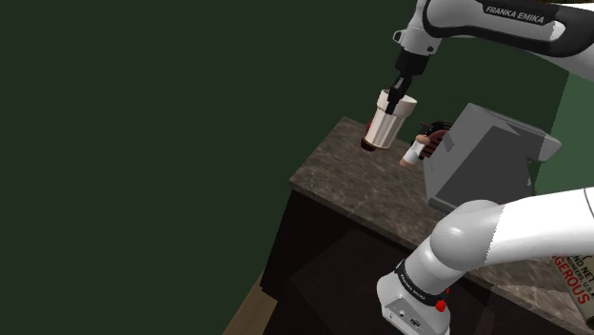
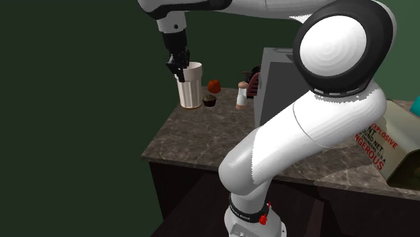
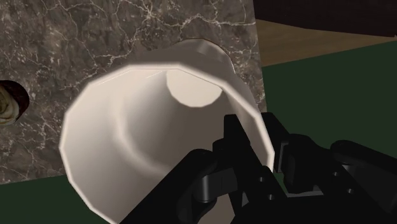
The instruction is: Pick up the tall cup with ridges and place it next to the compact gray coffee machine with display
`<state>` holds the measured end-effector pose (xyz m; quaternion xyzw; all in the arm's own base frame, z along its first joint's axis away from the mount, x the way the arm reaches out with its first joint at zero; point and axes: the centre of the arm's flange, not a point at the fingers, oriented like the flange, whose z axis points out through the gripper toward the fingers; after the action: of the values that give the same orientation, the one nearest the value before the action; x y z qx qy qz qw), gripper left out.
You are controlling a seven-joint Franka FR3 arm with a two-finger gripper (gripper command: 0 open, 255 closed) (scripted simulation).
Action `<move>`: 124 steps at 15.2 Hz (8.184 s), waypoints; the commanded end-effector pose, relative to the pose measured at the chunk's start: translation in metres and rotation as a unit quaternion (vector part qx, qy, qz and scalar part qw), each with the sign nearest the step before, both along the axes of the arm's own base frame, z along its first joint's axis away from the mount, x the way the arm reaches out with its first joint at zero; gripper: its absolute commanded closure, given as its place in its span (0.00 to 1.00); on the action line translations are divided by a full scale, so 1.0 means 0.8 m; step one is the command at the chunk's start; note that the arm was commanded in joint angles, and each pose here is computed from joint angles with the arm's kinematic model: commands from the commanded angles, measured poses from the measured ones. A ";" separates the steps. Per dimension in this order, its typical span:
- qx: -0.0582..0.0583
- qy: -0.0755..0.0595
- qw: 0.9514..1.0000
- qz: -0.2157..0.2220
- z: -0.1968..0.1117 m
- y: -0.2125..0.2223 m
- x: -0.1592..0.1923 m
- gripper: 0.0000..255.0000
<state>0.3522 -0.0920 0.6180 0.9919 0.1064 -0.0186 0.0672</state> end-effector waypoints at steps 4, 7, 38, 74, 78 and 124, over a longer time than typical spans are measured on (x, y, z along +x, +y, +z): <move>0.000 0.000 1.000 0.000 0.034 -0.001 0.002 1.00; 0.000 0.000 1.000 0.000 0.054 -0.001 0.002 1.00; 0.000 0.000 1.000 0.000 0.258 -0.001 0.002 1.00; 0.000 0.000 1.000 0.000 0.257 -0.272 -0.336 1.00; 0.000 0.000 1.000 0.000 0.230 -0.272 -0.336 1.00; 0.000 0.000 1.000 0.000 -0.073 -0.272 -0.336 1.00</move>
<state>0.0841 -0.3083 0.5659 0.9919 0.1070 -0.0170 0.0656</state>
